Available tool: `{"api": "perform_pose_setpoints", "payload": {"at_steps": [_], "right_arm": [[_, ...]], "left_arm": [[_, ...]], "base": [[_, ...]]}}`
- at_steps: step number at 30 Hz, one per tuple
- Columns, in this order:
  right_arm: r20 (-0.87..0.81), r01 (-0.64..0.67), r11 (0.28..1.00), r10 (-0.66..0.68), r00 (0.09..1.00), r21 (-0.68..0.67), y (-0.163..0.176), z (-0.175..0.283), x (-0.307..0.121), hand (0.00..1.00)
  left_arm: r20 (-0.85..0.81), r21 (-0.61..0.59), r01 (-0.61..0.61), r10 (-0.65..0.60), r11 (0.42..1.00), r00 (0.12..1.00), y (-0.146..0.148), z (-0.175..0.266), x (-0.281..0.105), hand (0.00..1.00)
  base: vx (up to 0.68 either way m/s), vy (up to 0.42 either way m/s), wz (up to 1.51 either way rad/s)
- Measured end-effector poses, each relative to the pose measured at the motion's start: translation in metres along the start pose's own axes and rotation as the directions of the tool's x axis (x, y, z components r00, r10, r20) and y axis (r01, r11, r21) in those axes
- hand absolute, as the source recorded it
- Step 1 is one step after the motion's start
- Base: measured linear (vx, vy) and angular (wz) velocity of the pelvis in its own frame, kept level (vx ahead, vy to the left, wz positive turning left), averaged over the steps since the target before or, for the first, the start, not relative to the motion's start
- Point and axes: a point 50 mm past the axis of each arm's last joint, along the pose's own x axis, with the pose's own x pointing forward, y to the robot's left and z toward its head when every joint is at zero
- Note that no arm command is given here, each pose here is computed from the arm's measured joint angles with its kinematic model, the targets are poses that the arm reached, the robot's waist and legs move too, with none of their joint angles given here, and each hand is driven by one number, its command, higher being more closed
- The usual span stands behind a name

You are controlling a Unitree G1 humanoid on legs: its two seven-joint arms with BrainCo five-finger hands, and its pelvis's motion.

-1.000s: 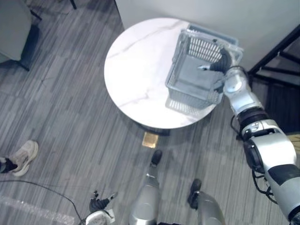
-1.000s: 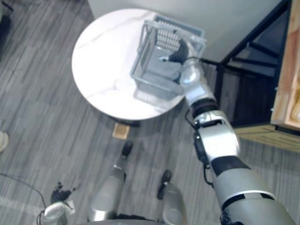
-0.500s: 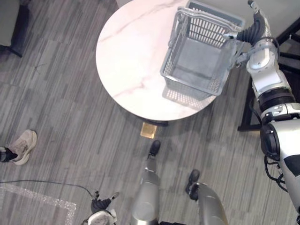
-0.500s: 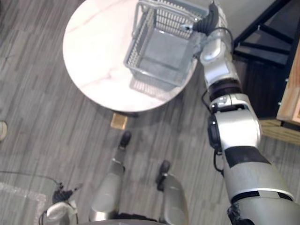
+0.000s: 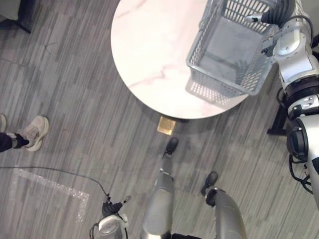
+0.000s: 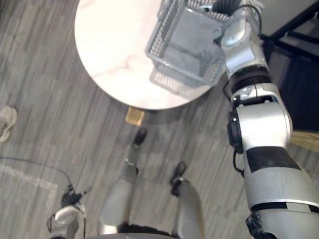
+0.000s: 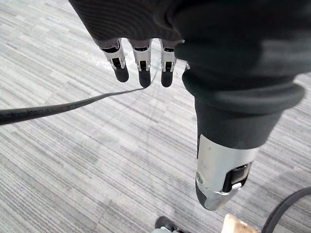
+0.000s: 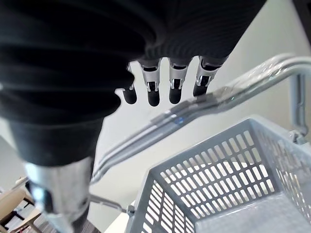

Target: Pick vegetable in the basket

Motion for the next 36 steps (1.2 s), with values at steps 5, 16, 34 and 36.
{"api": "perform_pose_setpoints", "payload": {"at_steps": [5, 16, 34, 36], "right_arm": [[0.009, 0.013, 0.998, -0.012, 1.000, -0.068, -0.011, -0.003, 0.002, 0.00], [0.010, 0.047, 0.978, -0.046, 0.999, -0.205, -0.034, -0.015, 0.004, 1.00], [0.064, -0.040, 0.885, 0.078, 0.995, -0.463, -0.024, -0.015, 0.001, 1.00], [0.061, -0.053, 0.886, 0.091, 0.994, -0.460, -0.018, -0.016, 0.000, 1.00]], "left_arm": [[0.012, 0.022, 0.010, -0.011, 1.000, 1.000, -0.005, 0.001, -0.001, 0.00], [0.046, 0.038, 0.033, -0.035, 0.999, 0.998, -0.014, 0.010, 0.000, 0.00], [0.055, 0.035, 0.038, -0.040, 0.999, 0.998, -0.018, 0.014, 0.002, 0.00], [0.061, 0.032, 0.041, -0.043, 0.999, 0.997, -0.020, 0.017, 0.003, 0.00]], "base": [[0.05, -0.028, 0.12], [0.02, -0.020, 0.07], [0.00, -0.006, -0.01], [0.01, -0.031, -0.02]]}}
